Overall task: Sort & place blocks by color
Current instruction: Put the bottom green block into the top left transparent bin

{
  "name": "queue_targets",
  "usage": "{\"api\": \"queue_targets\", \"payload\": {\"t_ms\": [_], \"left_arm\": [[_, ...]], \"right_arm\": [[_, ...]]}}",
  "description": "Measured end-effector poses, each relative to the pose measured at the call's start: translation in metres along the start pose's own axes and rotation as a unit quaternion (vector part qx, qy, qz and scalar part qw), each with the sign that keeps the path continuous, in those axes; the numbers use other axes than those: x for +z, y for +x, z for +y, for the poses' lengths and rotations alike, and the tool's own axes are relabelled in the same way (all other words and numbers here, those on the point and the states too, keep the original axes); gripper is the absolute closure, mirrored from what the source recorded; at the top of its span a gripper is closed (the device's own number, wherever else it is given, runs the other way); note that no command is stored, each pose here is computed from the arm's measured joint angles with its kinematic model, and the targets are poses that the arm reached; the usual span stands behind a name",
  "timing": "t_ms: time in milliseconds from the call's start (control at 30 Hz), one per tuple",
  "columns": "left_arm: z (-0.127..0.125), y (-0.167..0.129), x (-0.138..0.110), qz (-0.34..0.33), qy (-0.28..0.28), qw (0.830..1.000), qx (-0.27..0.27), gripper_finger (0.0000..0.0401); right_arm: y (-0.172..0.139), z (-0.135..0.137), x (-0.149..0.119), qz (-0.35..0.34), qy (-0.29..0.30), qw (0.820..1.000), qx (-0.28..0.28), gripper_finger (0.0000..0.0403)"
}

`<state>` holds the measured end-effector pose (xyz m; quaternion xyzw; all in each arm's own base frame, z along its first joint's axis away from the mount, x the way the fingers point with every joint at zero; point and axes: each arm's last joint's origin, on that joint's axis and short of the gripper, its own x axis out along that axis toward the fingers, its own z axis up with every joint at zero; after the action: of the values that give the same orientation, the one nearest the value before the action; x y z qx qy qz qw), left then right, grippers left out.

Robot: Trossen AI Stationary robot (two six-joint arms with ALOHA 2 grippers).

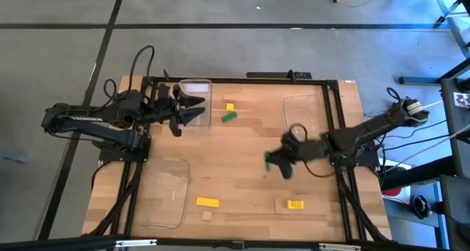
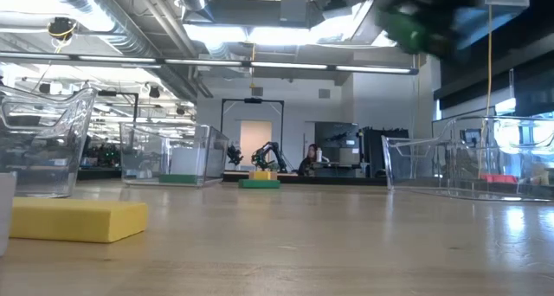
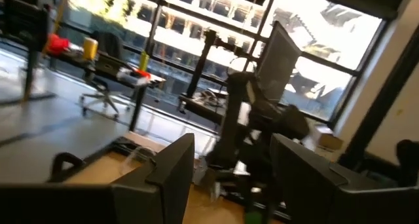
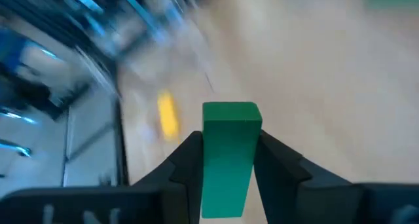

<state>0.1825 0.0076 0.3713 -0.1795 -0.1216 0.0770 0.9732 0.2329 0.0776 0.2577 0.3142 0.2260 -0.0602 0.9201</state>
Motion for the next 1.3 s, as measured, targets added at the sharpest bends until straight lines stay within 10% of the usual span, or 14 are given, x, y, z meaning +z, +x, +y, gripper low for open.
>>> {"api": "queue_targets", "payload": {"t_ms": [333,1300], "left_arm": [[0.000,0.000,-0.004,0.028,-0.085,0.996,-0.013,0.0209],[-0.001,0.062,-0.079,0.143,-0.069,0.987,-0.038,0.0209]], "right_arm": [[0.011,-0.017,0.080,-0.180,-0.120,0.971,0.099,0.0298],[0.050,0.008,0.145,-0.136,-0.176,0.970,0.100,0.0298]]}}
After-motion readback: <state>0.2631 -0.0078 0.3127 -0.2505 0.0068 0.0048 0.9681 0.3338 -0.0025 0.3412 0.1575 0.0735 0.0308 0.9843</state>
